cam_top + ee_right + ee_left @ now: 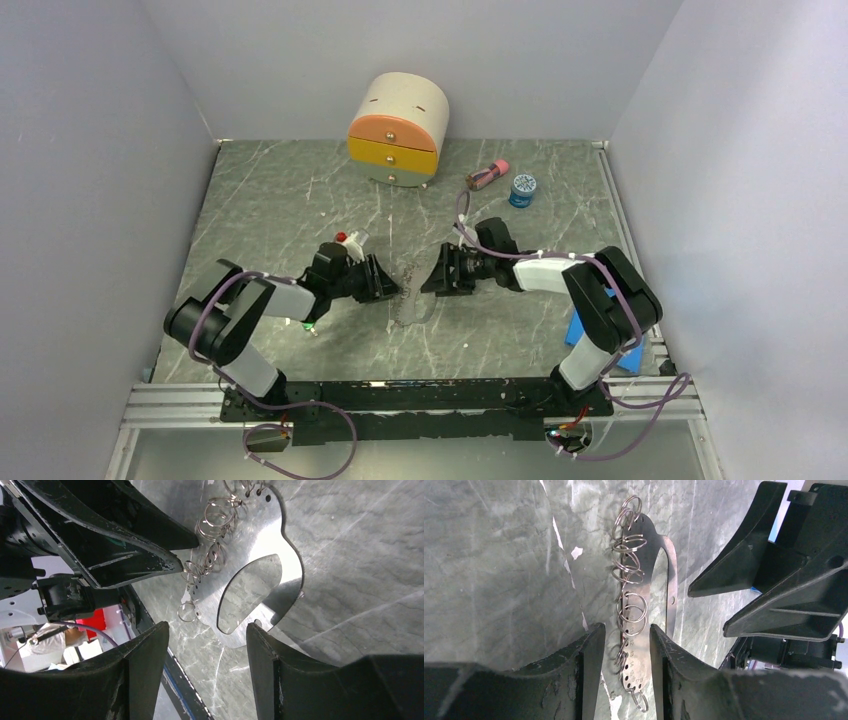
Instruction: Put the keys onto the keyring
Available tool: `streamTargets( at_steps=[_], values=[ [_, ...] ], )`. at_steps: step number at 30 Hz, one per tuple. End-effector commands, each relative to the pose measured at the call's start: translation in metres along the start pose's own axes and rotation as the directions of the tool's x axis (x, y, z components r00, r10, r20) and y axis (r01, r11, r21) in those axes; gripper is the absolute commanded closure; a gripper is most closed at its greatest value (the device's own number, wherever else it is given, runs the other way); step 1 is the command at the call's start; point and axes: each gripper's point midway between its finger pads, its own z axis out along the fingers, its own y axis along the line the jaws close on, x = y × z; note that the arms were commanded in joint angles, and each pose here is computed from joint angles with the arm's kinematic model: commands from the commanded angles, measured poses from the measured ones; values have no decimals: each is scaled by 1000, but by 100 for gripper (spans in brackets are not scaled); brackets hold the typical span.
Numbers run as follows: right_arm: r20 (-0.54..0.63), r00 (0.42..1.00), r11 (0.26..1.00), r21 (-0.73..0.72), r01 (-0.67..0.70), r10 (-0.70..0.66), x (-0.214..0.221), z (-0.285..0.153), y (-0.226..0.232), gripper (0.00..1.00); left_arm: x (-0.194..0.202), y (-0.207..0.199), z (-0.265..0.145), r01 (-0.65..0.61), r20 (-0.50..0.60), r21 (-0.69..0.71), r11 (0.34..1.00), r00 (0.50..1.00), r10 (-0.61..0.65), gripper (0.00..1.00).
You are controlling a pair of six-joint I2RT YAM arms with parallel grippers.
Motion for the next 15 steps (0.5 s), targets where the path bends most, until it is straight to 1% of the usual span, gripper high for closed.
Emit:
streamTargets(
  at_steps=[1, 6, 11, 15],
  values=[
    [0, 1000, 1000, -23, 20, -20, -4, 9, 11, 40, -2, -6, -3, 0, 28, 43, 999, 1000, -1, 57],
    [-6, 1000, 999, -31, 14, -14, -6, 17, 16, 44, 3, -5, -9, 7, 28, 34, 999, 1000, -8, 58],
    [-10, 1000, 999, -43, 21, -21, -8, 24, 24, 45, 6, 0, -17, 16, 34, -3, 1000, 999, -16, 62],
    [-25, 1000, 999, -45, 18, -19, -5, 29, 24, 47, 13, -1, -24, 31, 28, 4, 1000, 999, -31, 63]
  ],
)
